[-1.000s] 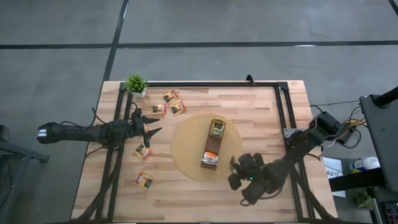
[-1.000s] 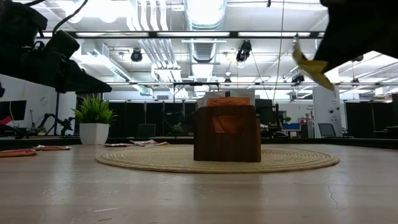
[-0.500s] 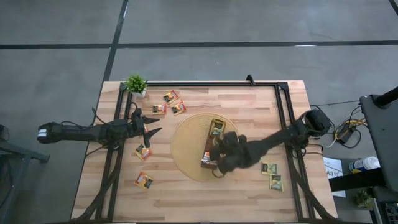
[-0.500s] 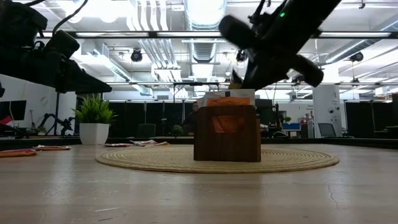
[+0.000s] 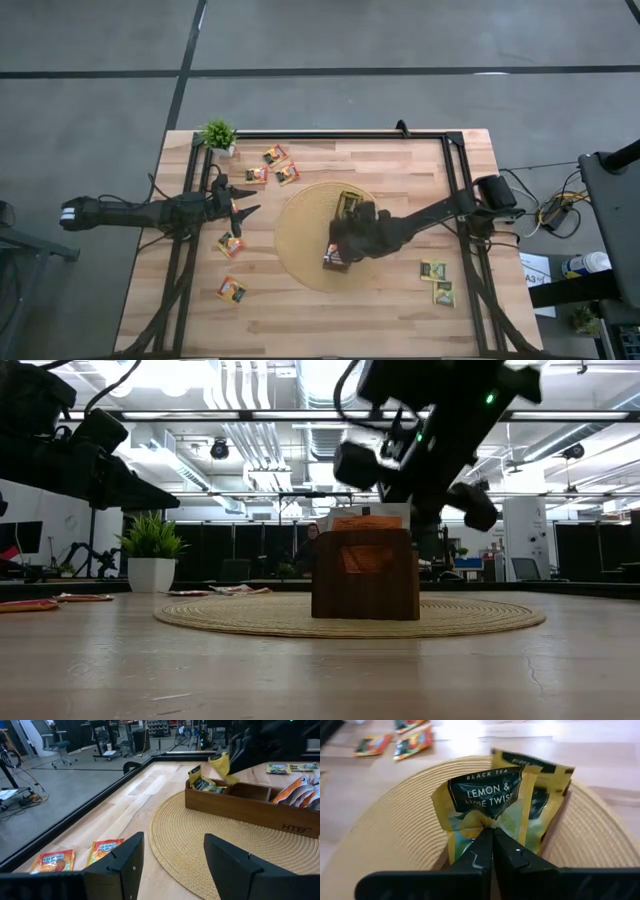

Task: Pick & Place Tea
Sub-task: Put the left yellow tea bag into the top section of the wooden organizer

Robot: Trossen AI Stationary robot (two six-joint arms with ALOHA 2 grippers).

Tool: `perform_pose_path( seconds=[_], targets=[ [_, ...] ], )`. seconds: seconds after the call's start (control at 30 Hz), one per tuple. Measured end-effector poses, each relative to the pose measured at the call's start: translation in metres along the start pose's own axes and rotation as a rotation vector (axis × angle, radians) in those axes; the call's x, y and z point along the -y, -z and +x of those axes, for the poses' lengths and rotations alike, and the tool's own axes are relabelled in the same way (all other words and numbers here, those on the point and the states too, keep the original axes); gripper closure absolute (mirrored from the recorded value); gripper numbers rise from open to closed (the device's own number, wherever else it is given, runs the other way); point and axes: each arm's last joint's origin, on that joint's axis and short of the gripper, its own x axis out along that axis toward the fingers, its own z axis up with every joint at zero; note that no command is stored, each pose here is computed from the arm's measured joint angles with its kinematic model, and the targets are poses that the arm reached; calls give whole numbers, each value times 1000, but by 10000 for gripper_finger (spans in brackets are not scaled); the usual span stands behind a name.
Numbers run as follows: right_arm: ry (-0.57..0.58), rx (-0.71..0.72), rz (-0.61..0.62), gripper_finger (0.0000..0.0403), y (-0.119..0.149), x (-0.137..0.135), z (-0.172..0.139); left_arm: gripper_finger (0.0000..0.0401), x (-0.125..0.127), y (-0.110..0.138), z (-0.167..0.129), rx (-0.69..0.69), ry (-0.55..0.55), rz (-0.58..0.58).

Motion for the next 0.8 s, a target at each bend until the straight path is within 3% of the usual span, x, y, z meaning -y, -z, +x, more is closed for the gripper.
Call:
perform_pose_path(
  seconds=[0.23, 0.53, 0.8],
  targets=[
    [59, 40, 12, 394, -6, 4, 19, 199, 0, 0, 0, -1, 0, 0],
    [68, 22, 20, 394, -9, 4, 23, 199, 0, 0, 0, -1, 0, 0],
    [89, 9, -47, 394, -7, 7, 25, 199, 0, 0, 0, -1, 0, 0]
  ],
)
